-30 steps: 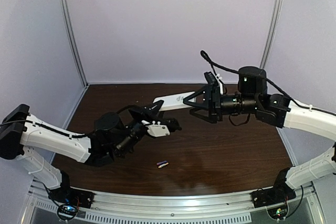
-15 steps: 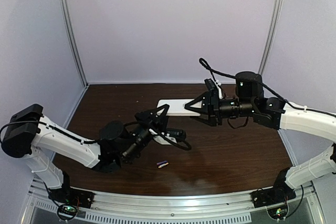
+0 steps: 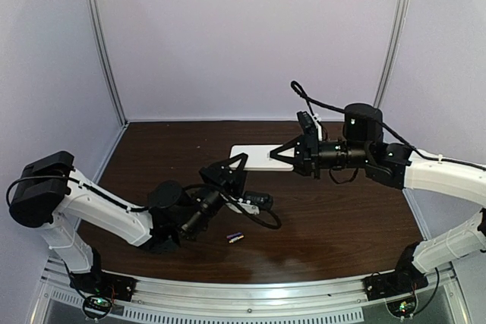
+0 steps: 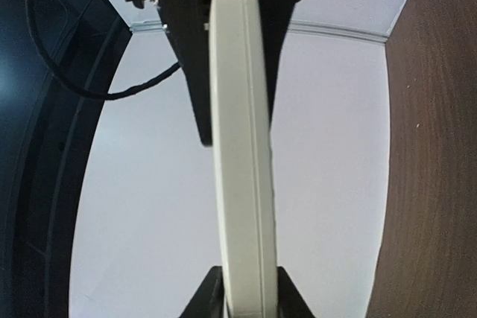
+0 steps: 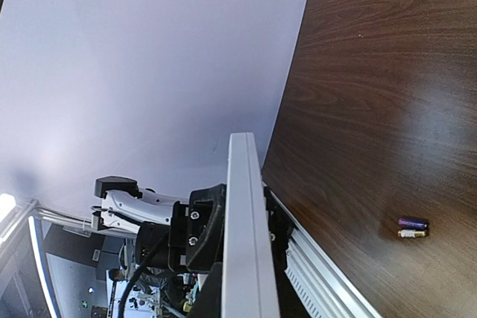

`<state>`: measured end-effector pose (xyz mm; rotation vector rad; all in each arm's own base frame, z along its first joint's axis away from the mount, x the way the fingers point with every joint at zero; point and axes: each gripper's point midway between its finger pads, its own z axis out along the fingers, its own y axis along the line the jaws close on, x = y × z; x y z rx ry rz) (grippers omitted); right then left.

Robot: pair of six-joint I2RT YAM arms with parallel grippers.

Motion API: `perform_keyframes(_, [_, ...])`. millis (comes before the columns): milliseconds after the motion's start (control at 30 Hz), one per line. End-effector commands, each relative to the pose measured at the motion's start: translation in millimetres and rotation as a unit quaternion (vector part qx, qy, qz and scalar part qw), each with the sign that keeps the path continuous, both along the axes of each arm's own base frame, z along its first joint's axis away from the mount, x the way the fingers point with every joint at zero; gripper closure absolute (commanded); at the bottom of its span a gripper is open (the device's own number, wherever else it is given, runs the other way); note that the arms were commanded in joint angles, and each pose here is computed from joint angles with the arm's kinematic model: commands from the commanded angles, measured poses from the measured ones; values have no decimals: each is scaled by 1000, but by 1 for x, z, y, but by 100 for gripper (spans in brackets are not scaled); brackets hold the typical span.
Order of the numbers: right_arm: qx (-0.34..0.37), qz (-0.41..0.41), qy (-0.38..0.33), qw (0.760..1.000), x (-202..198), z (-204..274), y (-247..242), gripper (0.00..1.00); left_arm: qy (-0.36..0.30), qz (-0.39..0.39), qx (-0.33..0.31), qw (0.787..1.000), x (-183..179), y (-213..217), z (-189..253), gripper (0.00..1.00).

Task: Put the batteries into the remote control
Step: Pass from the left arm to the right, then remove the battery cover from the remote control.

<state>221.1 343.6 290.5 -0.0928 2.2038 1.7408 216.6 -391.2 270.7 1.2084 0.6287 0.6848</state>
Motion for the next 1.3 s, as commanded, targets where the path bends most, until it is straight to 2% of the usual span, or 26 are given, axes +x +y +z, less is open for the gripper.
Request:
perform_keyframes(0, [23, 4, -17, 1000, -1, 11, -4, 90, -25, 5, -47, 999, -4, 8, 18, 63])
perform_keyframes(133, [30, -3, -27, 999, 2, 17, -11, 98, -30, 8, -67, 997, -5, 13, 23, 38])
perform_keyframes(233, [34, -9, -40, 999, 6, 22, -19, 100, -25, 11, -88, 996, -4, 19, 30, 28])
perform_keyframes(367, [33, -21, -73, 997, 13, 30, -33, 100, 27, -4, -108, 994, -4, 23, 25, 24])
perform_keyframes(467, [25, -34, -103, 994, 20, 36, -46, 100, 107, -27, -120, 987, -4, 23, 13, 23])
perform_keyframes(533, [21, -41, -130, 990, 22, 43, -54, 100, 170, -38, -159, 972, -1, 28, 15, 23])
perform_keyframes(600, [11, -50, -146, 988, 24, 45, -62, 100, 251, -55, -199, 946, 4, 32, 19, 23])
perform_keyframes(633, [9, -50, -155, 987, 24, 47, -64, 100, 313, -75, -230, 918, 4, 31, 19, 23])
perform_keyframes(700, [4, -51, -165, 985, 24, 46, -66, 100, 395, -96, -271, 873, 12, 37, 27, 23])
perform_keyframes(867, [19, -41, -174, 984, 22, 40, -63, 100, 556, -165, -336, 742, 16, 41, 49, 25])
perform_keyframes(967, [29, -45, -181, 982, 23, 39, -63, 100, 605, -193, -342, 693, 11, 34, 54, 24])
perform_keyframes(1133, [42, -41, -191, 980, 22, 41, -62, 100, 686, -242, -348, 591, 9, 25, 51, 24])
perform_keyframes(1167, [42, -39, -191, 980, 21, 41, -61, 100, 696, -248, -351, 575, 9, 23, 52, 24])
perform_keyframes(1267, [39, -34, -187, 981, 21, 36, -59, 100, 711, -242, -364, 552, 16, 15, 51, 28])
